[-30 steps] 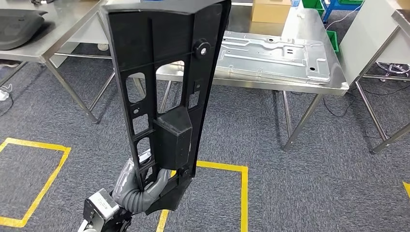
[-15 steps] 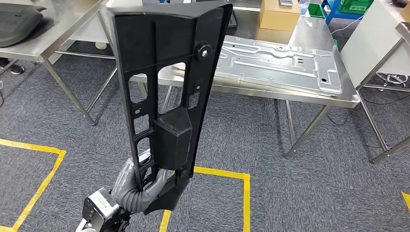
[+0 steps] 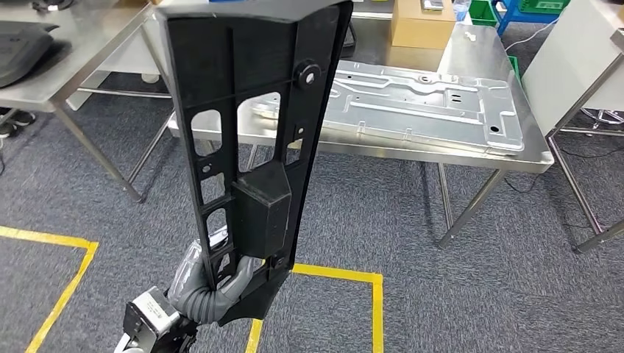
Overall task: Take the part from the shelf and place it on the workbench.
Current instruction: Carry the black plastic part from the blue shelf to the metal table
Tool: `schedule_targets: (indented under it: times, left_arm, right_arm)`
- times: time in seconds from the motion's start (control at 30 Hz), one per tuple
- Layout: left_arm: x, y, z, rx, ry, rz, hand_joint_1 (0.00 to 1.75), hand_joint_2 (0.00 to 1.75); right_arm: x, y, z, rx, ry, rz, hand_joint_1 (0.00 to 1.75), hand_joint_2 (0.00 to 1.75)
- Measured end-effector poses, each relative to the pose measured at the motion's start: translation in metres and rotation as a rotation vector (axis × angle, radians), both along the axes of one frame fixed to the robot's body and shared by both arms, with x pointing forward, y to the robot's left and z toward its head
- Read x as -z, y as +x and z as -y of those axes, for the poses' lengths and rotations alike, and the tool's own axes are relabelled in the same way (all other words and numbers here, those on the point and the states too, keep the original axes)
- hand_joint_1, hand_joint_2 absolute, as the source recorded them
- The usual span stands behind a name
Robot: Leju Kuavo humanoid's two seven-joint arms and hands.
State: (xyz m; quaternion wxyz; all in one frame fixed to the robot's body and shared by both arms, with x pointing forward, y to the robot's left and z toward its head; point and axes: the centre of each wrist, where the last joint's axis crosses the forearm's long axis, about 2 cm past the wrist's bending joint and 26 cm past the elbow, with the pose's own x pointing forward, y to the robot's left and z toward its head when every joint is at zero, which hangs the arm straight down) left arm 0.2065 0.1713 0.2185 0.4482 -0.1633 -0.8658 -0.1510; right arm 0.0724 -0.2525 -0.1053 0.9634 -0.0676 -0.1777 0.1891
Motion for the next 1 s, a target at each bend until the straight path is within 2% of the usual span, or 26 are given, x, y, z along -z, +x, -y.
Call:
schedule_targets:
  times: [1.0]
  left_arm:
    - [-0.007,0.006,0.000,0.011,-0.007,0.021,1.75,1.75]
  right_arm:
    - [-0.002,0.010,0.001,-0.020,-0.014,0.013,0.00,0.00]
